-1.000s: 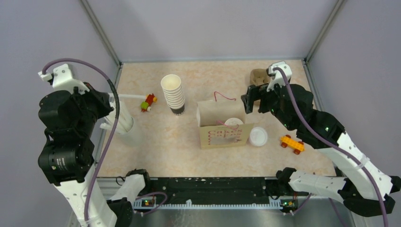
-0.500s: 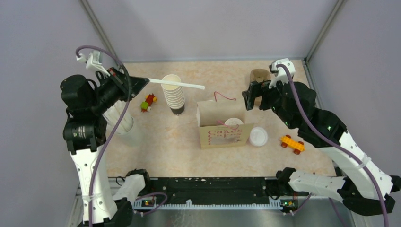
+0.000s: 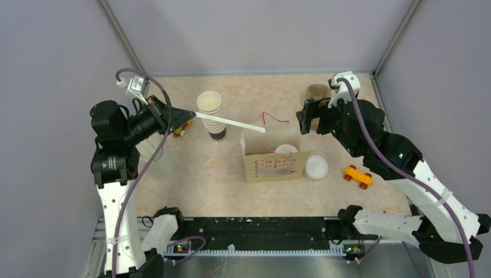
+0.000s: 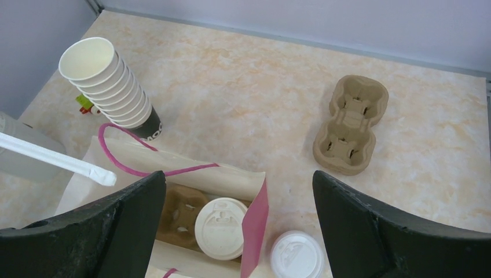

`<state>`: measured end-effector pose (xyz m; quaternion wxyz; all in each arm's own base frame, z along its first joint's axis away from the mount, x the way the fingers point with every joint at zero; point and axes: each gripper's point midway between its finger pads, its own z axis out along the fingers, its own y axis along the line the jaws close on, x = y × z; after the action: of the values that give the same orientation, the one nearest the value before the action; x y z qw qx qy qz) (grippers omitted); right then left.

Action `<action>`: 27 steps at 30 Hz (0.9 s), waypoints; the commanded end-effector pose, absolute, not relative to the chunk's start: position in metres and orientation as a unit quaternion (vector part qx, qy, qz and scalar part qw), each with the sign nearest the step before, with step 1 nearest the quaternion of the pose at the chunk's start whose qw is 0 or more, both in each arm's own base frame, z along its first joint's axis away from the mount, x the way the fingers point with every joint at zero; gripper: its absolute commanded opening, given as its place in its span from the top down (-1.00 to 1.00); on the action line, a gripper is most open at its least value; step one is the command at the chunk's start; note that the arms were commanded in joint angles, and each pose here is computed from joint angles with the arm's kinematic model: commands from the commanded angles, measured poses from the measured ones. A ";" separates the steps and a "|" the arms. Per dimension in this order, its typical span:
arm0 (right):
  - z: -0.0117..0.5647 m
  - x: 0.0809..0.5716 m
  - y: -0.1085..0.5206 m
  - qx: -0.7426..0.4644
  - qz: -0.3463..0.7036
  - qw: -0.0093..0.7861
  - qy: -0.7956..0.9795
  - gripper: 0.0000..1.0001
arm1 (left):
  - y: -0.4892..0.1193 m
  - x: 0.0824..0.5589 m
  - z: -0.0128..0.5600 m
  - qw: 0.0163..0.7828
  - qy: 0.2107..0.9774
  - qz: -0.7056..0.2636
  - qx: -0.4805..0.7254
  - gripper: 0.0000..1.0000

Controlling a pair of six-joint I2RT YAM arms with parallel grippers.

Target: Pack the takeout coffee

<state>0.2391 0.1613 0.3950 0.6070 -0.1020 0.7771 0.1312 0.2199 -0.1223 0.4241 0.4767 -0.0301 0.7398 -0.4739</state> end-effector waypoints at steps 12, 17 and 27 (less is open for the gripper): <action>0.406 0.232 0.151 -0.076 0.146 0.613 0.773 -0.87 | -0.138 0.250 0.388 0.449 0.757 -0.474 -0.031 1.00; 0.409 0.228 0.135 -0.066 0.124 0.621 0.771 -0.87 | -0.199 0.252 0.367 0.412 0.776 -0.478 0.017 1.00; 0.401 0.215 0.132 -0.041 0.160 0.603 0.780 -0.86 | -0.264 0.273 0.354 0.415 0.759 -0.500 0.041 1.00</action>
<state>0.2201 0.1355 0.3966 0.6042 -0.0662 0.7816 0.1398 0.2511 -0.2531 0.3356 0.3588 0.0439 0.7926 -0.4911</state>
